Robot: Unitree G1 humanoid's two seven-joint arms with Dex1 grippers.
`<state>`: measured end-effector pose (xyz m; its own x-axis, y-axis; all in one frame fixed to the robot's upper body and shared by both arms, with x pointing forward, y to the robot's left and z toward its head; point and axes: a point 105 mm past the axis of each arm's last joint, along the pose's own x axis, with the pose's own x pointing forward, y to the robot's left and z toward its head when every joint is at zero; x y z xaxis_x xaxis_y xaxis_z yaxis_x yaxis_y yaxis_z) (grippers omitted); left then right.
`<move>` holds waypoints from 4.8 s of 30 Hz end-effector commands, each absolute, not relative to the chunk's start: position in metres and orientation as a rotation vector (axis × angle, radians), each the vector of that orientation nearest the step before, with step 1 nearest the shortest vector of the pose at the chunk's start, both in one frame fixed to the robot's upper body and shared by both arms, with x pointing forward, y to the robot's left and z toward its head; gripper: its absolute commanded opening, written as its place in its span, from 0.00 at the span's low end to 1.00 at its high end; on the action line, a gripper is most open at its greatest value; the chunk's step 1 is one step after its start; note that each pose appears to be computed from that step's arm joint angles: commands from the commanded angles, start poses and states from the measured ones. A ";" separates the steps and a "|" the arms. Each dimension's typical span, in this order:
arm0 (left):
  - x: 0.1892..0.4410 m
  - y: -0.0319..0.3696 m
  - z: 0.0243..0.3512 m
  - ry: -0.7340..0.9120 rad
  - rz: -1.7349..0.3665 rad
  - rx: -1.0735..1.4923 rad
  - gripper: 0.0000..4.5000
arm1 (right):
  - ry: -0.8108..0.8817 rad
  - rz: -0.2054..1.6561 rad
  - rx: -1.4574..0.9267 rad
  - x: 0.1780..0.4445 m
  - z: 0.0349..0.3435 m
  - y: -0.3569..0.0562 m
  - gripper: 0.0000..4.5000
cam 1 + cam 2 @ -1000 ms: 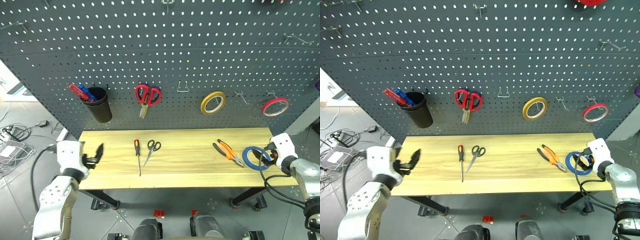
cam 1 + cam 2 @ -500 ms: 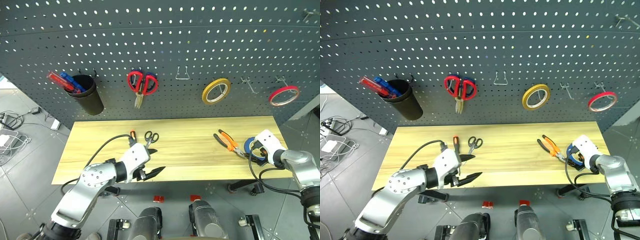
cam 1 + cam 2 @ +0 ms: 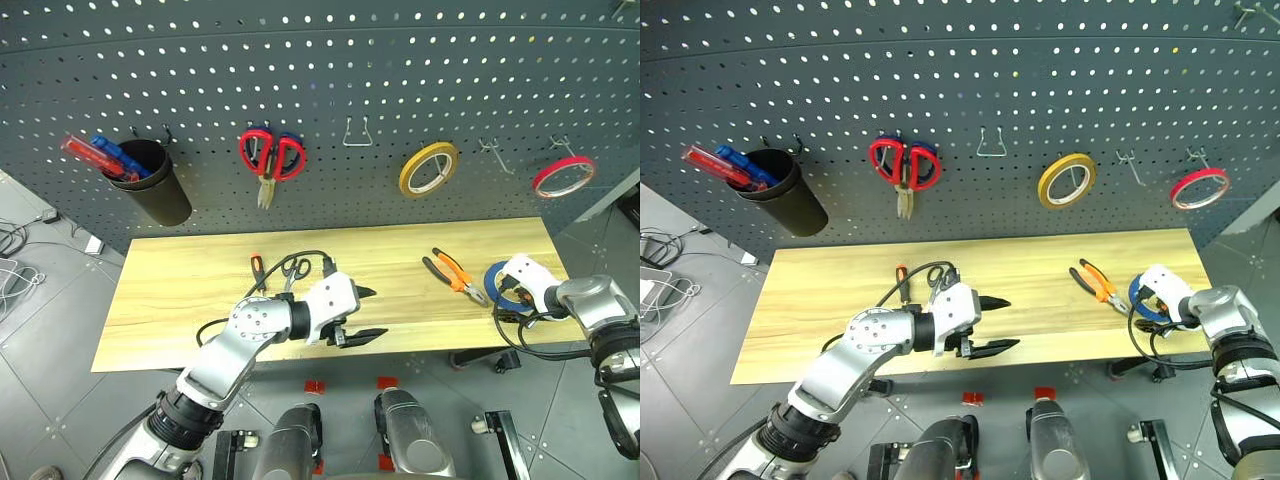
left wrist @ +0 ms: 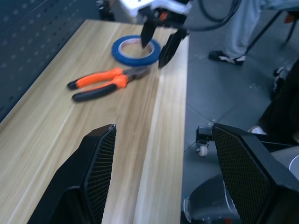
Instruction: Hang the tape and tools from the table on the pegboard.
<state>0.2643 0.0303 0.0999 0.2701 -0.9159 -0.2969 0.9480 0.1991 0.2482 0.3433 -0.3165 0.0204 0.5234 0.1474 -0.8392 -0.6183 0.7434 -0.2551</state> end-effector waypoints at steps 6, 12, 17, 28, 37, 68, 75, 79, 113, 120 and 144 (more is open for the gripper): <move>0.264 0.020 0.106 0.042 -1.340 0.434 0.77 | 0.983 0.500 -0.654 0.345 0.008 -0.317 0.96; 0.265 0.020 0.107 0.032 -1.330 0.428 0.77 | 1.003 0.468 -0.696 0.346 -0.002 -0.317 0.57; 0.270 0.024 0.114 0.017 -1.301 0.387 0.77 | 1.010 0.495 -0.710 0.342 -0.012 -0.311 0.20; 0.276 0.028 0.152 -0.129 -1.186 0.298 0.77 | 0.638 0.337 -0.924 0.342 0.050 -0.336 0.14; 0.274 0.022 0.174 -0.210 -1.150 0.264 0.77 | -0.049 0.139 -1.032 0.317 0.132 -0.250 0.14; 0.307 0.063 0.180 -0.202 -0.937 0.288 0.77 | -0.209 0.405 -0.612 0.390 0.174 -0.175 0.70; 0.306 0.122 0.141 -0.034 -0.876 0.401 0.77 | 0.221 0.435 -0.478 0.370 0.105 -0.185 0.99; 0.297 0.131 0.131 0.031 -0.935 0.395 0.77 | 0.363 0.405 -0.405 0.380 0.096 -0.184 0.99; 0.288 0.107 0.130 0.045 -1.018 0.330 0.77 | 0.673 0.476 -0.564 0.432 0.048 -0.173 0.99; 0.287 0.111 0.129 0.050 -0.981 0.332 0.77 | 0.667 0.461 -0.532 0.433 0.049 -0.171 0.99; 0.280 0.137 0.123 0.003 -0.762 0.295 0.77 | 0.543 0.517 -0.550 0.440 0.064 -0.152 0.58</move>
<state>0.2813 0.1317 0.1061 0.6956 -0.6951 -0.1818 0.7181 0.6648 0.2059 0.4273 -0.1566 0.0357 0.6668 0.2571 -0.6995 -0.6044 0.7357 -0.3057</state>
